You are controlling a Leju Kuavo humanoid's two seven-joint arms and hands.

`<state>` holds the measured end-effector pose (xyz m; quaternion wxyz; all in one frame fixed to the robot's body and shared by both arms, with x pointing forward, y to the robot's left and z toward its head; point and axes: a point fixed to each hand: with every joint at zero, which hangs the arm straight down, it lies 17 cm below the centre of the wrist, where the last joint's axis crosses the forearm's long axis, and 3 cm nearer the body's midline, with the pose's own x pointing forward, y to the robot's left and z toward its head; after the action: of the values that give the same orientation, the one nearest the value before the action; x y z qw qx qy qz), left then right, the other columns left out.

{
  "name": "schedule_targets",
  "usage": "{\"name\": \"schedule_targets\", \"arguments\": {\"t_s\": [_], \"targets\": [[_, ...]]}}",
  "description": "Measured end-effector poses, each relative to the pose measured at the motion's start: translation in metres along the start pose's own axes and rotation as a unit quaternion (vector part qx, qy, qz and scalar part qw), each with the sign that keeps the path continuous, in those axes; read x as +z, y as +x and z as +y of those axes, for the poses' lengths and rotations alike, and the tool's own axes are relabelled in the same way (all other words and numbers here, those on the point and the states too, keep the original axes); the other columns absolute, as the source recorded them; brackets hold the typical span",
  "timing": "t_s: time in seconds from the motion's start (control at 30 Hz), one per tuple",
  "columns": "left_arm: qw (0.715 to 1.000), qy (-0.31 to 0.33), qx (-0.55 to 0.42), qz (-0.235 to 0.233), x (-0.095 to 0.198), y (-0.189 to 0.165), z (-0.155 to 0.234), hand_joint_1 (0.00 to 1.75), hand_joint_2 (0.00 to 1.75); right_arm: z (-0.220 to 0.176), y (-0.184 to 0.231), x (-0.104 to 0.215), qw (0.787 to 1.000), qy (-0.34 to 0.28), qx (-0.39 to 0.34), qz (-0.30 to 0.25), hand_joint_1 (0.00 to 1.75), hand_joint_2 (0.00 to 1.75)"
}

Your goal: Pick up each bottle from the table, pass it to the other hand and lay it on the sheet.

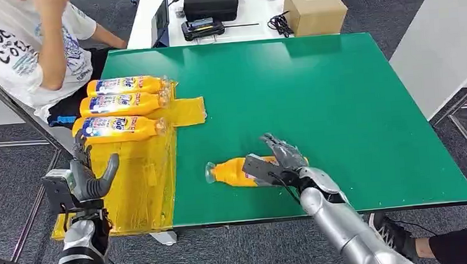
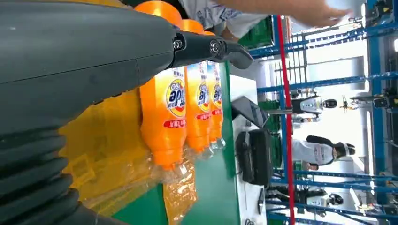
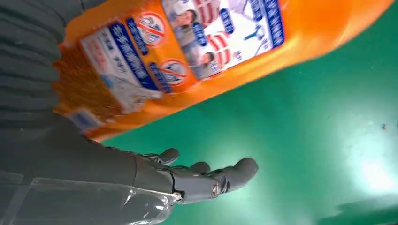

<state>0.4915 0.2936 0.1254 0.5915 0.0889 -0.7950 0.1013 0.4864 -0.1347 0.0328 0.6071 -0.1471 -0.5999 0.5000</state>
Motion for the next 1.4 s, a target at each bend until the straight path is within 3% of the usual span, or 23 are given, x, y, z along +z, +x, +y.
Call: {"name": "schedule_targets", "arguments": {"t_s": [0.57,0.93,1.0,1.03,1.2,1.4], "targets": [[0.999,-0.028,0.017,0.018,-0.009,-0.008,-0.030,0.00,1.75,0.026,-0.018,-0.012,0.993,0.107,0.045,0.008,0.00,1.75],[0.999,-0.033,0.020,0.032,-0.007,-0.017,-0.035,0.00,1.75,0.033,-0.026,-0.012,0.987,0.142,0.069,0.017,0.03,1.75],[0.999,-0.033,0.024,0.034,-0.008,-0.018,-0.036,0.00,1.75,0.035,-0.029,-0.011,0.983,0.163,0.083,0.022,1.40,1.75],[0.999,-0.034,0.025,0.035,-0.008,-0.018,-0.037,0.00,1.75,0.035,-0.031,-0.010,0.980,0.174,0.091,0.024,1.71,1.75],[0.998,-0.034,0.034,0.039,-0.007,-0.020,-0.040,0.00,1.75,0.033,-0.041,-0.007,0.970,0.209,0.118,0.035,1.75,1.75],[0.998,-0.030,0.043,0.040,-0.007,-0.019,-0.041,0.00,1.75,0.026,-0.039,-0.010,0.977,0.183,0.102,0.026,1.75,1.75]]}}
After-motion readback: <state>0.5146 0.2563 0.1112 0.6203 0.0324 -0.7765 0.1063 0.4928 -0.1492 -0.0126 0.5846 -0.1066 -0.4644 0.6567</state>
